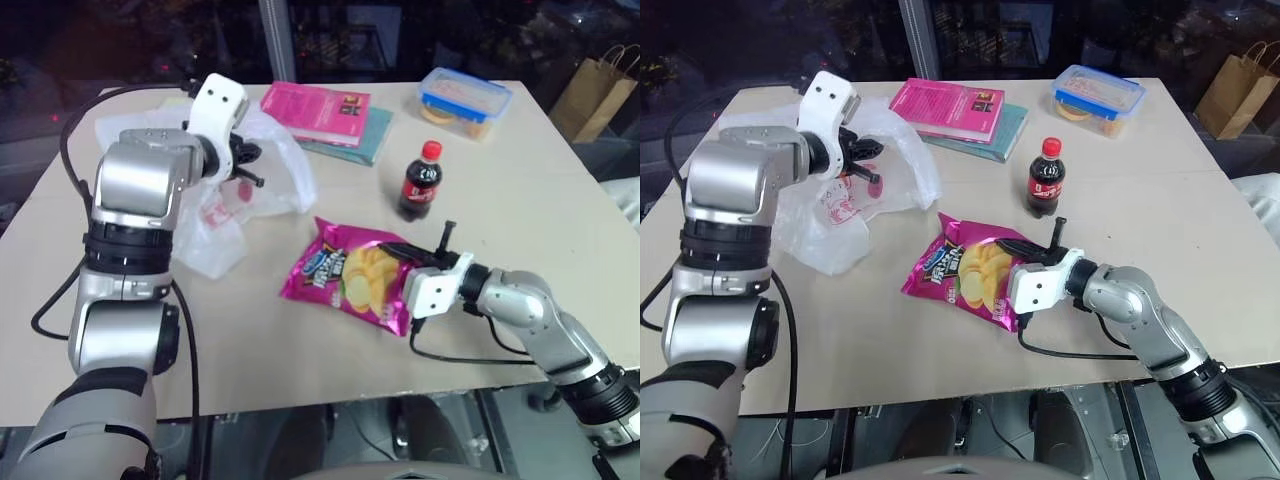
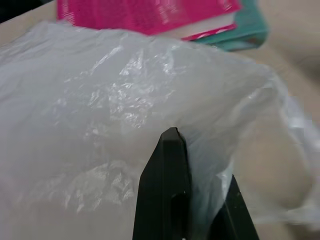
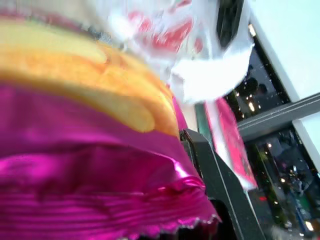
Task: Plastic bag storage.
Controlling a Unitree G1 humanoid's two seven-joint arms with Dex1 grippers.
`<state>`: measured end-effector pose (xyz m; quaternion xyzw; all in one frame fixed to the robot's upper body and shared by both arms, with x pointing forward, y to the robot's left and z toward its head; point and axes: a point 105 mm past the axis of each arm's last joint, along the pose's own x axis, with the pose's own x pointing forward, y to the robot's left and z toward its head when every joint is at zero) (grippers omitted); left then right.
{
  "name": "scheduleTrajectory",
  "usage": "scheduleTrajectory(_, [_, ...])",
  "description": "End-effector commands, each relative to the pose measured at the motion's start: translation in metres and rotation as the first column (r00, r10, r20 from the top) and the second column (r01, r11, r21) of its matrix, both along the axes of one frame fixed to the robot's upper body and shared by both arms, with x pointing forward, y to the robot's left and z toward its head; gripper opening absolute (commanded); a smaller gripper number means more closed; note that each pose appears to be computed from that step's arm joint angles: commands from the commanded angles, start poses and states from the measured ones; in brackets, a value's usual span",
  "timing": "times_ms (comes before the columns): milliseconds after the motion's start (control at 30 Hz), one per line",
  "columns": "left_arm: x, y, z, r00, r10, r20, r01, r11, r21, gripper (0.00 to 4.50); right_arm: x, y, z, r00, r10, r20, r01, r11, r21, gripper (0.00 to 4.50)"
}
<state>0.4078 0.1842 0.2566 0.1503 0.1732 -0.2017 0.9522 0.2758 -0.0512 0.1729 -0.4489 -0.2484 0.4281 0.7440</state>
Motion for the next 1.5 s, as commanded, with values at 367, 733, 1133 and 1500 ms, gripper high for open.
scheduleTrajectory(367, [-0.003,-0.018,0.02,0.993,-0.1,-0.062,0.089,0.983,-0.161,0.0,-0.001,0.008,0.057,1.0,0.022,-0.011,-0.019,0.973,0.23,0.07])
scheduleTrajectory(733, [-0.001,-0.015,0.016,0.996,-0.083,-0.031,0.08,0.991,-0.108,0.0,-0.006,0.026,0.065,0.989,0.146,-0.037,-0.134,0.966,0.223,0.07])
scheduleTrajectory(1133, [-0.061,-0.035,0.0,0.931,-0.292,-0.218,0.222,0.929,-0.295,0.0,0.049,0.045,0.052,0.996,0.023,-0.088,0.002,0.961,0.278,0.07])
scheduleTrajectory(1500, [-0.071,-0.042,0.01,0.889,-0.395,-0.231,0.25,0.842,-0.478,0.0,0.065,0.052,0.067,0.99,0.005,-0.14,0.056,0.903,0.426,0.07])
